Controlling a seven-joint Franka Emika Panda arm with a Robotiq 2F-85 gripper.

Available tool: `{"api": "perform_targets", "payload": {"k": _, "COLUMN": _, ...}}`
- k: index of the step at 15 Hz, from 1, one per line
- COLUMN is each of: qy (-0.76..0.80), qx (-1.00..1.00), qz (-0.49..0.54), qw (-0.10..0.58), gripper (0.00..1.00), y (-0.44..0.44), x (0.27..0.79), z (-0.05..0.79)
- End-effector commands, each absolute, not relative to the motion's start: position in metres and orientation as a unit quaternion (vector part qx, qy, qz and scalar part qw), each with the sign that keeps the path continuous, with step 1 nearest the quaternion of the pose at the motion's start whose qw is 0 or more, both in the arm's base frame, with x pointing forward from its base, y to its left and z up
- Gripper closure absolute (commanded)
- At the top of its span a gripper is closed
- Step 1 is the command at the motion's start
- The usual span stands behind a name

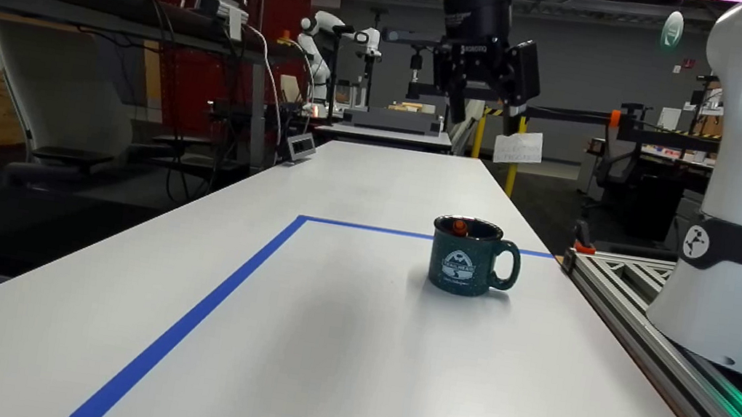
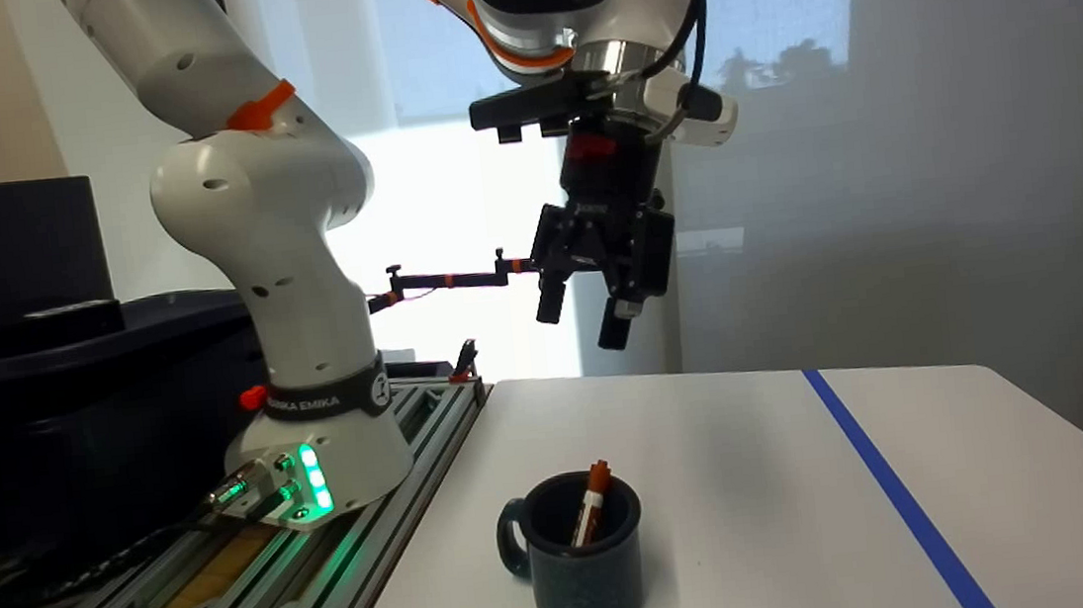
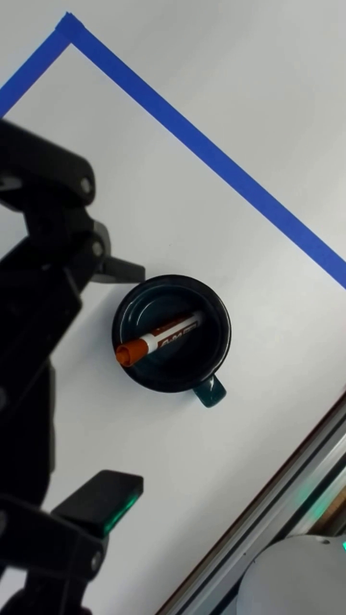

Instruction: Take the marker out of the green mug.

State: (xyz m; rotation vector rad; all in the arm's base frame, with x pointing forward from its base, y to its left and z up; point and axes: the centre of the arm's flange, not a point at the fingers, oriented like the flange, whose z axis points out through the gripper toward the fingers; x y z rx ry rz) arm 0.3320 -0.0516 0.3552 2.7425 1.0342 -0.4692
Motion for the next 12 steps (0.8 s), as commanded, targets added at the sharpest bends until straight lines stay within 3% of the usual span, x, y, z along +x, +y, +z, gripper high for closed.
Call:
{"api": "perform_targets", "payload": {"k": 1, "qy": 0.356, "qx": 0.919, "qz": -0.146, "qw": 0.082, "gripper": 0.00, "y": -0.057, "x": 0.332, "z": 0.343}}
{"api": "perform_targets", "payload": {"k": 12, "qy": 0.396, "qx": 0.907, "qz": -0.105, "qw": 0.096, "gripper": 0.00, "y": -0.062, "x": 0.332, "z": 0.304}}
